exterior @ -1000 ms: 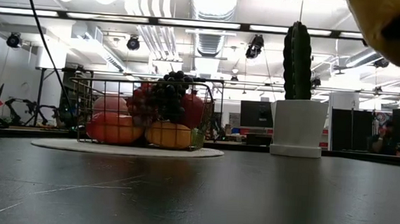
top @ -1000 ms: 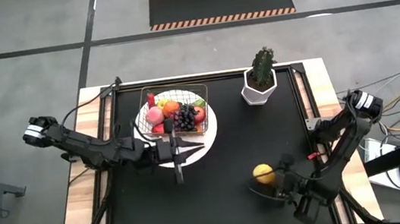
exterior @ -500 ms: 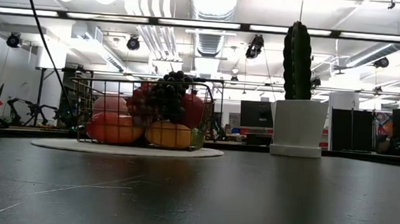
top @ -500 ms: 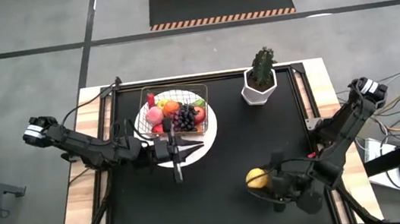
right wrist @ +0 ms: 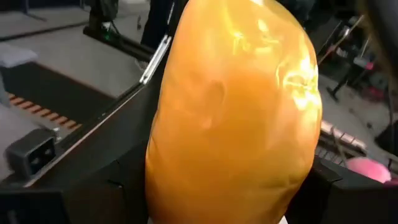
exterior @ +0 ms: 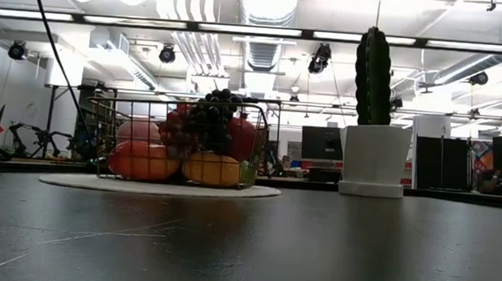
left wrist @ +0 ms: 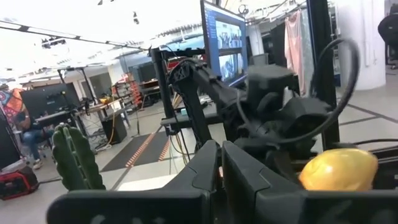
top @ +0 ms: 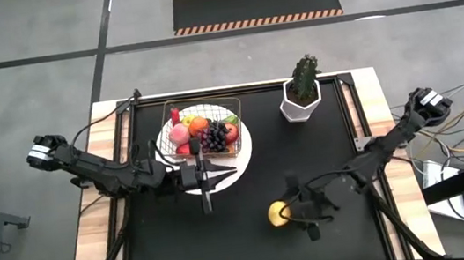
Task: Build produce basket
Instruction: Put the mango in the gold wire basket
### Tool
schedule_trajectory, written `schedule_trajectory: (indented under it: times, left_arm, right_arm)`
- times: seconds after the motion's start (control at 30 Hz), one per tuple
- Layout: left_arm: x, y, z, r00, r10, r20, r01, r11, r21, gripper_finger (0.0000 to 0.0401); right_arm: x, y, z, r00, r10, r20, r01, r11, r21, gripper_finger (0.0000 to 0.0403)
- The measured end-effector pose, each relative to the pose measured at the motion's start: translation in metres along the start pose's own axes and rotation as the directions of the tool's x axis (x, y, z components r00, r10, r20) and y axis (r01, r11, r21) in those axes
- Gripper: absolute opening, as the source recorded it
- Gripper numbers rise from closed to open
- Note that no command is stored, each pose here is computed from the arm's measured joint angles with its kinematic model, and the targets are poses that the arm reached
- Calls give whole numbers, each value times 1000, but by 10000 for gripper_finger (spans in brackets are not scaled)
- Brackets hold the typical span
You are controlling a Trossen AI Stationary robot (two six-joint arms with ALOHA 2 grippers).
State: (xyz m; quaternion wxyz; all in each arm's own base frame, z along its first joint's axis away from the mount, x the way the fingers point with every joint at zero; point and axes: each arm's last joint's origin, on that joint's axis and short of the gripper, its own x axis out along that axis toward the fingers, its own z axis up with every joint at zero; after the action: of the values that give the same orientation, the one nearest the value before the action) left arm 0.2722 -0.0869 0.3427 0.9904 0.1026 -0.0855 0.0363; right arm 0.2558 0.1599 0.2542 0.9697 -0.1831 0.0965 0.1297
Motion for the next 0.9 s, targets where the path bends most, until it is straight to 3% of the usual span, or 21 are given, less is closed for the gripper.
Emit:
schedule_trajectory:
  times: [0.23, 0.43, 0.73, 0.9]
  left_arm:
    - [-4, -1, 5, 1000, -9, 16, 9, 1000, 18, 8]
    - [-6, -5, 1, 998, -41, -39, 41, 999, 23, 26]
    - [1, -20, -25, 990, -106, -92, 94, 987, -127, 174]
    - [17, -33, -45, 991, -102, -88, 91, 988, -121, 255]
  right_arm:
    - [4, -27, -33, 983, -1, 181, -6, 999, 42, 245]
    - [5, -45, -57, 956, -109, 273, 95, 993, 66, 247]
    - [16, -58, -75, 955, -190, 226, 173, 981, 93, 249]
    - [20, -60, -76, 956, -196, 220, 181, 980, 85, 250]
